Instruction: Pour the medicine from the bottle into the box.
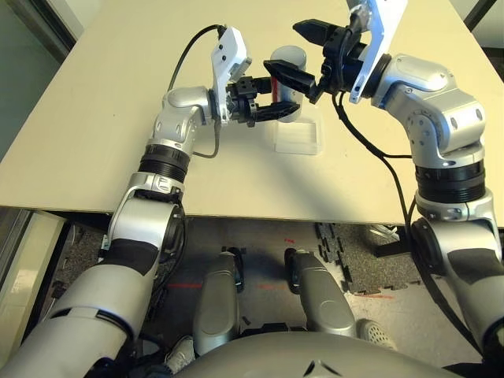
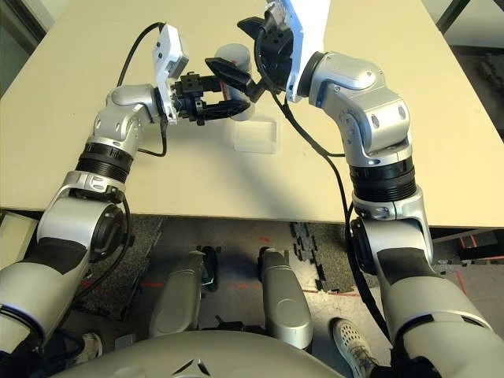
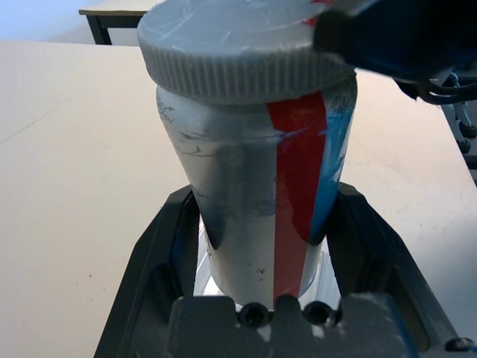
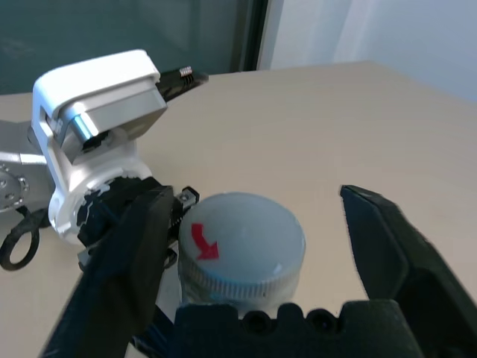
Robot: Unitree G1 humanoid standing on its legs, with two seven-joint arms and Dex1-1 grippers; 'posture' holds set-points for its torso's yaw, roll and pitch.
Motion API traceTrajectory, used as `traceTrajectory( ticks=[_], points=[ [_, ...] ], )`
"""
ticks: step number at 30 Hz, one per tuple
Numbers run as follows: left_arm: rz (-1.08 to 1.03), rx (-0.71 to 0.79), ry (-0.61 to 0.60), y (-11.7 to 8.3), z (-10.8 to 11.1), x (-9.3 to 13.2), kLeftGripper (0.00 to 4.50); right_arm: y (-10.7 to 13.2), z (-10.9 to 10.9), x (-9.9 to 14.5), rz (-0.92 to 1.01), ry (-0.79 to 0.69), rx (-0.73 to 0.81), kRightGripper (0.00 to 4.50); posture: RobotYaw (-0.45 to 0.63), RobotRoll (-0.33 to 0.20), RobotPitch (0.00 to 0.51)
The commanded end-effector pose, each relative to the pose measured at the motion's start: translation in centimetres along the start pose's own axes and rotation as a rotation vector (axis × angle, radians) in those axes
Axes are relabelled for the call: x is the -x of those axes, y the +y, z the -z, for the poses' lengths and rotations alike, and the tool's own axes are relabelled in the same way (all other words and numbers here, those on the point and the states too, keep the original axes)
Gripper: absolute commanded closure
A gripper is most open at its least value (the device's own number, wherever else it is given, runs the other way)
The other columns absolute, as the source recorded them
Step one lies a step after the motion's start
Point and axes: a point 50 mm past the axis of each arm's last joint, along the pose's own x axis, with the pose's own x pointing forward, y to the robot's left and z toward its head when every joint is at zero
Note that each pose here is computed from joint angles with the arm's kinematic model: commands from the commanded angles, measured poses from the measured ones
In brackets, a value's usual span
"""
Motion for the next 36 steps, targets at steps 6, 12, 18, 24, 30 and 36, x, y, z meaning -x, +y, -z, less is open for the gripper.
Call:
traceTrajectory(
  ticks=[6, 12, 18, 24, 30, 36],
  points=[
    [0.008, 0.005, 0.024, -0.1, 0.4, 0.4, 1.82, 0.5, 0.8, 0.4, -0.051, 0.065, -0.01, 2.91, -0.1, 0.0, 0.171],
    [0.012, 0.002, 0.026, -0.1, 0.4, 0.4, 1.82, 0.7, 1.3, 0.7, -0.07, 0.102, -0.023, 4.5, -0.1, 0.0, 0.176],
    [0.008, 0.003, 0.035, -0.1, 0.7, 0.5, 1.82, 0.7, 0.9, 0.6, -0.073, 0.077, -0.038, 3.16, -0.1, 0.0, 0.178],
    [-0.002, 0.001, 0.047, 0.1, 0.9, 0.7, 1.82, 0.9, 0.3, 0.5, -0.084, 0.055, -0.066, 0.9, -0.1, 0.0, 0.178],
    [-0.003, -0.006, 0.047, 0.1, 0.9, 0.7, 1.82, 0.8, 0.4, 0.6, -0.08, 0.065, -0.074, 0.0, -0.1, 0.0, 0.178],
    [0.002, -0.006, 0.046, 0.0, 0.9, 0.6, 1.82, 0.6, 0.5, 0.6, -0.062, 0.064, -0.069, 0.0, -0.1, 0.0, 0.179]
  ],
)
